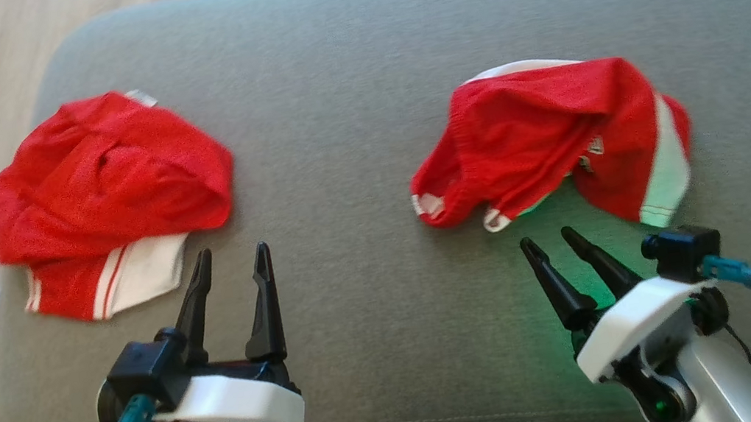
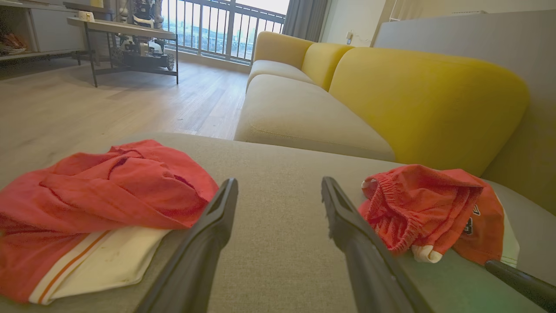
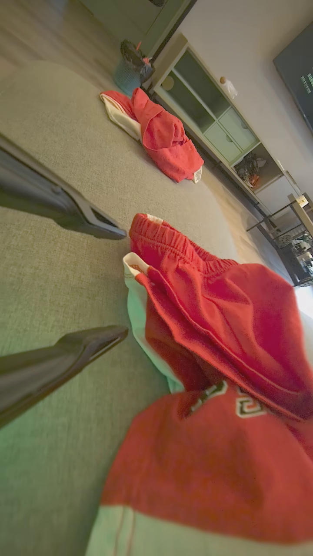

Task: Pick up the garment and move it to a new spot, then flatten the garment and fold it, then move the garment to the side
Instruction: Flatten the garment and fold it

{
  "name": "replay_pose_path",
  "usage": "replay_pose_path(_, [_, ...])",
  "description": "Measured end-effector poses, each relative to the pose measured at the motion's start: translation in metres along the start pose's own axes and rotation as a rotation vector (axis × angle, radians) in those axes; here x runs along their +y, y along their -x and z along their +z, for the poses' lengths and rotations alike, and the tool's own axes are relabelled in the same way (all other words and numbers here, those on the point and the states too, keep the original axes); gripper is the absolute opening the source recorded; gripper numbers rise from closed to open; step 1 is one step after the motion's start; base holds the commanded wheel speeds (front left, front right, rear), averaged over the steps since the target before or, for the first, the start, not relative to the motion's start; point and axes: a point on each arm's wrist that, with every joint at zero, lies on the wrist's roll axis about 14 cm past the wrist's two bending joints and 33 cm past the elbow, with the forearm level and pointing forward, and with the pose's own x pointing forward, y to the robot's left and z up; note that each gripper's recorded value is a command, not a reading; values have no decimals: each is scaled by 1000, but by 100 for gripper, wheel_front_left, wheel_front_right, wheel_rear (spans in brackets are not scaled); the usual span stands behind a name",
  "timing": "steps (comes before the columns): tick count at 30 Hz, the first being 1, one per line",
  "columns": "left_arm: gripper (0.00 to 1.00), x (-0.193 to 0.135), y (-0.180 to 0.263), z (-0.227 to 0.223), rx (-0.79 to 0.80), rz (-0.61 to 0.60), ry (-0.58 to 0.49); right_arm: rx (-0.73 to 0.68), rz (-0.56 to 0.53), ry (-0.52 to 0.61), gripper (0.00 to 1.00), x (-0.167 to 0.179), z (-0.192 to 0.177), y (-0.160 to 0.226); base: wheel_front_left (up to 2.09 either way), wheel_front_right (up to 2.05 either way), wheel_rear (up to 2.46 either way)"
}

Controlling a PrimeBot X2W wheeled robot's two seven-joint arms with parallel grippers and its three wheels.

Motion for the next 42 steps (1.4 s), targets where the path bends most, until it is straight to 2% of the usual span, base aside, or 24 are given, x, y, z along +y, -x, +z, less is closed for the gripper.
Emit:
replay_pose_path(8, [100, 22, 11, 1, 2, 80, 5, 156, -1, -135, 100, 5, -42, -32, 0, 0, 0])
replay_pose_path(17, [100, 30, 15, 2, 3, 110, -3, 153, 63, -124, 100, 27, -43, -57, 0, 0, 0])
replay_pose_path(25, [100, 28, 14, 1, 5, 107, -2, 140, 50, -127, 100, 25, -42, -60, 0, 0, 0])
replay_pose_path(26, [100, 28, 13, 1, 6, 106, -2, 140, 50, -127, 87, 25, -41, -60, 0, 0, 0])
replay_pose_path(27, [100, 27, 13, 0, 8, 104, -1, 135, 48, -127, 69, 24, -40, -61, 0, 0, 0])
replay_pose_path(30, [100, 26, 12, -1, 13, 99, 0, 124, 45, -129, 39, 23, -36, -65, 0, 0, 0])
replay_pose_path(31, [100, 26, 11, -2, 15, 97, 0, 122, 43, -131, 17, 23, -35, -66, 0, 0, 0])
replay_pose_path(32, [100, 25, 11, -3, 16, 95, 1, 123, 42, -131, 0, 22, -35, -66, 0, 0, 0])
replay_pose_path(42, [100, 12, 1, -3, 12, 47, 10, 99, -11, -99, 0, 3, -28, -51, 0, 0, 0])
